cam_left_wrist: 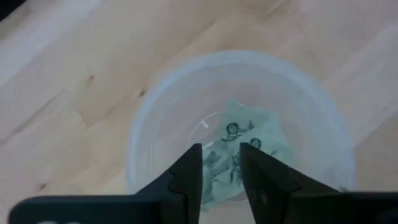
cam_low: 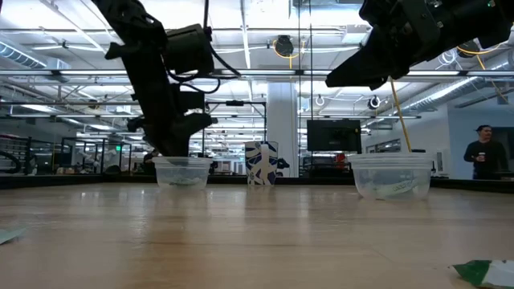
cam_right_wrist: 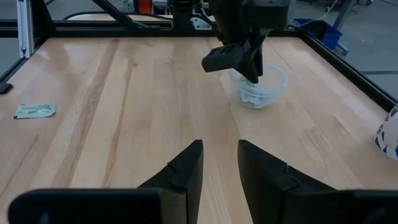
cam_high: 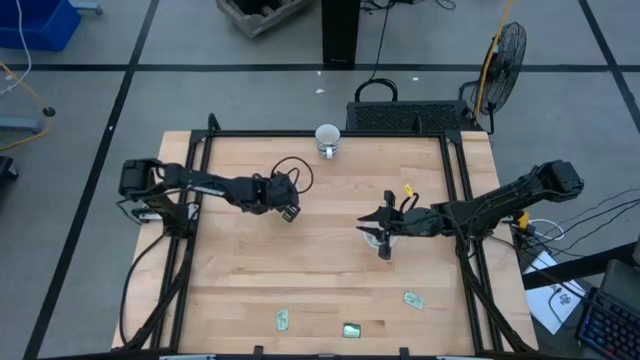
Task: Pick and place Stevia / Truvia into bins
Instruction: Put the right light green stevia packet into the right transparent container
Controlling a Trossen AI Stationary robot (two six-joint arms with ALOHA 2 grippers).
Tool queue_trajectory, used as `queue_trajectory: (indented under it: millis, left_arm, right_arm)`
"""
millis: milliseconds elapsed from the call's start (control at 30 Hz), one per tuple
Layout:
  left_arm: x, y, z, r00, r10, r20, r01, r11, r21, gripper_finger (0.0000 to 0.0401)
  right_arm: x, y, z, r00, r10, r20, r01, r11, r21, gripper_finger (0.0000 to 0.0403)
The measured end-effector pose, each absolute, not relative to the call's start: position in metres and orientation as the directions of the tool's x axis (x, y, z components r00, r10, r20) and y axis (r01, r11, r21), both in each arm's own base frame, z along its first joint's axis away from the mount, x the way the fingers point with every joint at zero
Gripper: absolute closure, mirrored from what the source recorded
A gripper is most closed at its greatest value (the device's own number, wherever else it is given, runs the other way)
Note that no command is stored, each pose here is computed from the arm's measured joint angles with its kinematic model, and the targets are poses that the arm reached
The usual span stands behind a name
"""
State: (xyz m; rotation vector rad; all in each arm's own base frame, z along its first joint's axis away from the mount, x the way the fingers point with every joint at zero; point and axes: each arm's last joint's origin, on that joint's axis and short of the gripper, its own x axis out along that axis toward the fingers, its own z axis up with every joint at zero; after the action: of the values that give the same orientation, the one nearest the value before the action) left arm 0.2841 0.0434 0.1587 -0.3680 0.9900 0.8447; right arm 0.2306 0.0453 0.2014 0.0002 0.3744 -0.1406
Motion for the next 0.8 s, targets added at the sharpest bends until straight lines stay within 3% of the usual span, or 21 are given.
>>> queue_trajectory:
  millis: [300,467,600,700,800]
  left_arm:
    - [0.289,0.041,0.214,0.454,0.412,-0.790,-0.693,0.720,-0.023,0.0296]
    - [0.286,0.032,0.250,0.585,0.398,-0.707,-0.650,0.751,-0.116,0.0299]
    - [0.284,0.021,0.262,0.650,0.376,-0.661,-0.585,0.803,-0.118,0.0299]
    - [0.286,0.015,0.263,0.669,0.363,-0.649,-0.547,0.831,-0.098,0.0299]
    - [0.288,0.010,0.259,0.668,0.355,-0.654,-0.530,0.844,-0.084,0.0299]
  right_arm:
    - [0.231,0.050,0.205,0.940,-0.027,-0.340,0.020,1.000,-0.023,0.0309]
    - [0.217,0.070,0.225,0.950,0.194,-0.244,-0.200,0.980,0.000,0.0309]
    - [0.200,0.093,0.236,0.902,0.379,-0.206,-0.365,0.925,0.104,0.0309]
    - [0.186,0.113,0.232,0.827,0.501,-0.254,-0.458,0.864,0.210,0.0309]
    - [0.175,0.128,0.214,0.774,0.482,-0.411,-0.372,0.871,0.320,0.0309]
